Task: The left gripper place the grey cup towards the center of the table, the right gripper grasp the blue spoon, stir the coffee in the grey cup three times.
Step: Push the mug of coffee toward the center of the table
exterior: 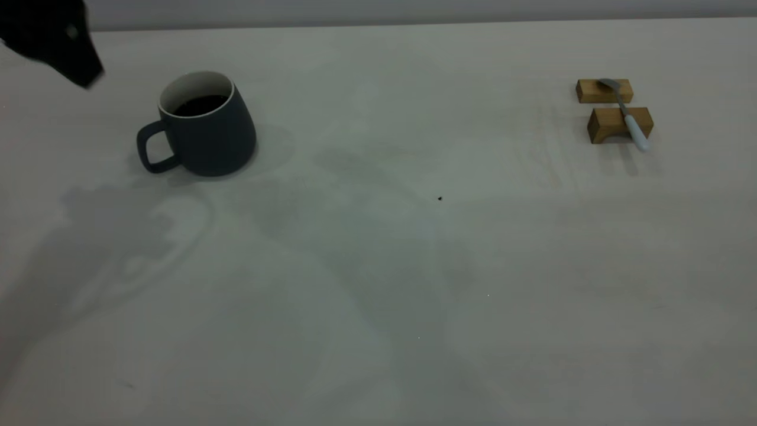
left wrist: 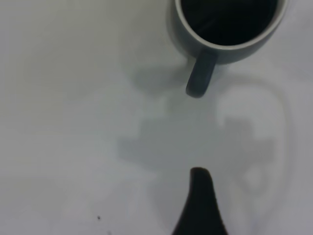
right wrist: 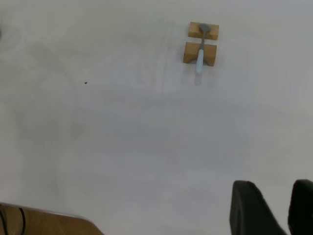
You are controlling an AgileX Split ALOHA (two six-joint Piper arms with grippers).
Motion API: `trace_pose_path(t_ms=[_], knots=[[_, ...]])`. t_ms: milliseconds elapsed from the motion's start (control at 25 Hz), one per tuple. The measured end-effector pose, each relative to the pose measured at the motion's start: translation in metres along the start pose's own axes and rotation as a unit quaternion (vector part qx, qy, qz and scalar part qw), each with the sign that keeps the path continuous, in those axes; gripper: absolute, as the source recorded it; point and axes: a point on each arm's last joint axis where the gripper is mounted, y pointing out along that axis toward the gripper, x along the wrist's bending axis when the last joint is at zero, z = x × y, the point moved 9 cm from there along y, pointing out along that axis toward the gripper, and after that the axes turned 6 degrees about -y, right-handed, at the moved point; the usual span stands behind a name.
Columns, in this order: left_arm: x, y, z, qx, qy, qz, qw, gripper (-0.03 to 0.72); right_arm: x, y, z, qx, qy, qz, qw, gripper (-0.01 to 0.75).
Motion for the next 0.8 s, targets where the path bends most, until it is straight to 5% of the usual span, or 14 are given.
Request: trace_pose_path(t_ms=[800], knots=[[0.008, 0.114, -0.022, 0.034, 0.087, 0.017, 0.995, 0.604, 0.000, 0.000, 0.000, 0.000, 0.000, 0.000, 1.000, 0.237]])
